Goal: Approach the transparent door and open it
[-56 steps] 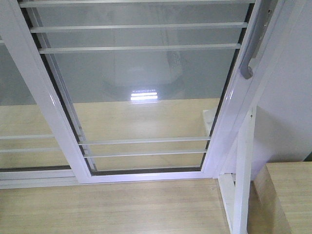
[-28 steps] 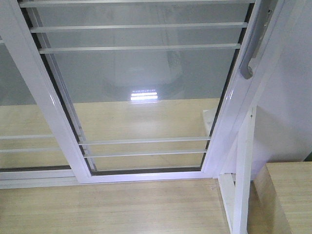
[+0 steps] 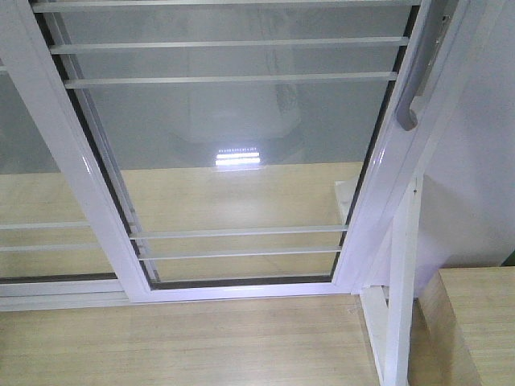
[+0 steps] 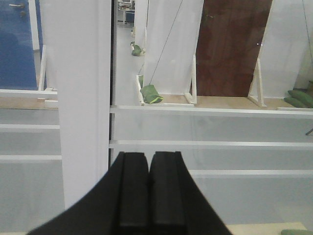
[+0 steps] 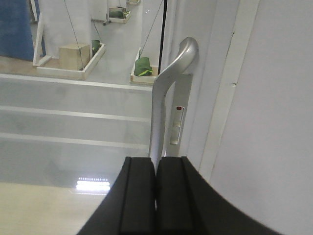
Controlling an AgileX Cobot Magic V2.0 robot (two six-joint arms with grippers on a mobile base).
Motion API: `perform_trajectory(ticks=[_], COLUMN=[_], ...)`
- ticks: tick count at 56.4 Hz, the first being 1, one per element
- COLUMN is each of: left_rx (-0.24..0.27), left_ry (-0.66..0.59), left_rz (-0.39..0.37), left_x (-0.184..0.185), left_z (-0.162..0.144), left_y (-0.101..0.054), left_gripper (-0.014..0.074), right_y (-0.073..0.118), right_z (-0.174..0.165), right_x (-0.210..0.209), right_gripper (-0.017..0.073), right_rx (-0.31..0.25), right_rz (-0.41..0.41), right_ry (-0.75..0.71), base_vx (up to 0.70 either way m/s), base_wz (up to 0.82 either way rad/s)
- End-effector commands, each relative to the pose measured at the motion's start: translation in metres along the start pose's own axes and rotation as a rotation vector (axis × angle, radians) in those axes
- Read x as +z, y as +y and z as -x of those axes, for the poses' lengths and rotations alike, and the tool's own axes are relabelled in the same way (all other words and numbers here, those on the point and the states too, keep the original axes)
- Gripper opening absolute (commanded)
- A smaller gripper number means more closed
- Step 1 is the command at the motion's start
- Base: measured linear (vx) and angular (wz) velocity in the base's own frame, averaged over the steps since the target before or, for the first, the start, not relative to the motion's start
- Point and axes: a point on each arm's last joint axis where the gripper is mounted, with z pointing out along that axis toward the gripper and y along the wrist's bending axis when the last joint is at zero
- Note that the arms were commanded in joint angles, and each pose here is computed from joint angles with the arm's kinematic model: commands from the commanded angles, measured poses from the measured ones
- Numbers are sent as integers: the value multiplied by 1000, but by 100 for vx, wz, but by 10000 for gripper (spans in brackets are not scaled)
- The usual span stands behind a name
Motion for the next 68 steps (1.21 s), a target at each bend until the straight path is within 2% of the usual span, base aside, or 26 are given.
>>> perform_trajectory(ticks=[1,10,15,18,23,26,35,46,68], left_rx=[-17,-17,-28,-28,-27,-26,-23,-23,-21], left_ry=[-125,-125,-107,-85,-43,-21,3,3,6], left_rz=[-7,-7,-7,-8,-10,-10,-11,-11,-11], left_x=[-2,-2,-2,-3,-3,-3,-3,-3,-2], left_z=[21,21,20,18,14,12,10,10,10], left_y=[-2,-2,-2,-2,-2,-2,-2,-2,-2], left_gripper=[194,366,447,482,509,510,505,505,505], right_y=[-2,-2,-2,-2,-2,-4,-13,-16,-23], right_z=[18,19,19,17,14,10,0,-2,0], right_x=[-5,-6,-6,-5,2,11,48,101,200], right_gripper=[260,529,631,659,655,644,591,547,545], right_rx=[-52,-34,-27,9,78,96,94,80,89], right_rz=[-20,-19,-18,-13,-11,-19,-62,-63,-61], right_ry=[-102,-113,-111,-100,-69,-47,-16,-10,32], base_vx=[0,0,0,0,0,0,0,0,0], base_wz=[0,0,0,0,0,0,0,0,0])
